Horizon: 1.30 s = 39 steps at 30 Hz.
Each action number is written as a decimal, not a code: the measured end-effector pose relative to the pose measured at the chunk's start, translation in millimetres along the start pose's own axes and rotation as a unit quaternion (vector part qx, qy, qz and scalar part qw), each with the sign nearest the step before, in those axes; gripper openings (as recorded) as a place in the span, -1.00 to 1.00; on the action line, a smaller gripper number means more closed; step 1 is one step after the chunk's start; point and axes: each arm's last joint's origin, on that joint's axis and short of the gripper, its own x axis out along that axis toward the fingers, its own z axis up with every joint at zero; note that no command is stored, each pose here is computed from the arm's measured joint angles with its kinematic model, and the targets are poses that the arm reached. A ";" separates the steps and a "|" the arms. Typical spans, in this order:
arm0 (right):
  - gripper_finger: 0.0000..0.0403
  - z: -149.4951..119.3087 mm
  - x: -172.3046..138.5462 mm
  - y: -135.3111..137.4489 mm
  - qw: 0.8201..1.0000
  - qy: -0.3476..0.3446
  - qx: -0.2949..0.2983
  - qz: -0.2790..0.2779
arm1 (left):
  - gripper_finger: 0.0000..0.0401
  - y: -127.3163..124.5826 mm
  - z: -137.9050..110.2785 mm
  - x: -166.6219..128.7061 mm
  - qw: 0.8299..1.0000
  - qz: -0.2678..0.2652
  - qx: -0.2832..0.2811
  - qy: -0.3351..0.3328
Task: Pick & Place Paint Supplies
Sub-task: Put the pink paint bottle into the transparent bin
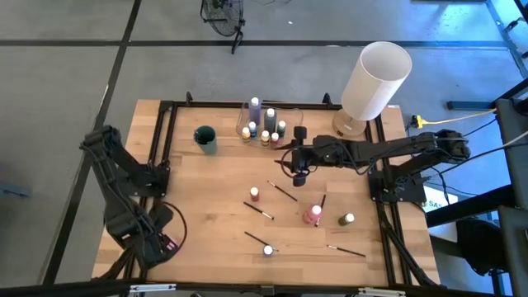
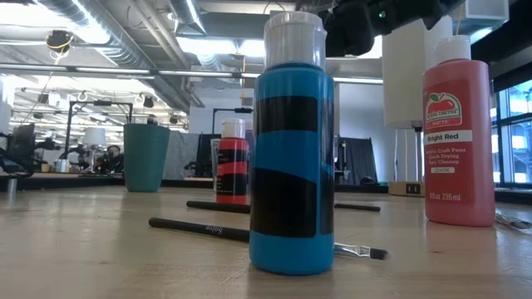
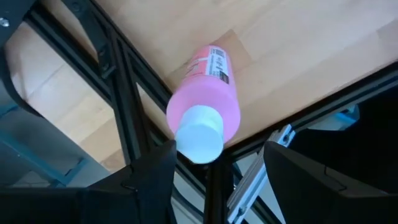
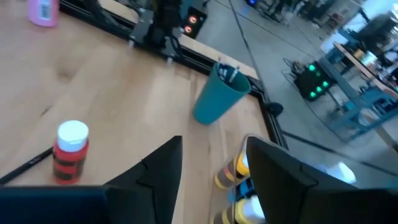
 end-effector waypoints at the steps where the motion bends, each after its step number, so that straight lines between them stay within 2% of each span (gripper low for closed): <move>1: -0.10 0.1 0.1 -0.9 1.000 -0.004 0.001 0.004 | 0.19 -1.7 -0.5 1.9 1.000 0.003 0.002 0.000; 8: -0.10 0.0 0.6 -4.0 1.000 -0.019 0.006 0.022 | 0.19 -4.7 -2.1 8.1 1.000 0.022 0.002 -0.005; 21: -0.10 0.0 0.6 -3.8 1.000 -0.019 0.008 0.022 | 0.19 -1.8 -0.4 7.9 0.999 0.034 0.001 -0.019; 29: -0.10 -0.2 0.6 -3.8 1.000 -0.018 0.008 0.022 | 0.19 -2.2 0.0 7.9 0.999 0.031 0.022 -0.025; 39: -0.10 -0.3 0.6 -3.7 1.000 -0.017 0.008 0.023 | 0.19 -3.3 0.7 7.7 0.999 0.020 0.020 -0.039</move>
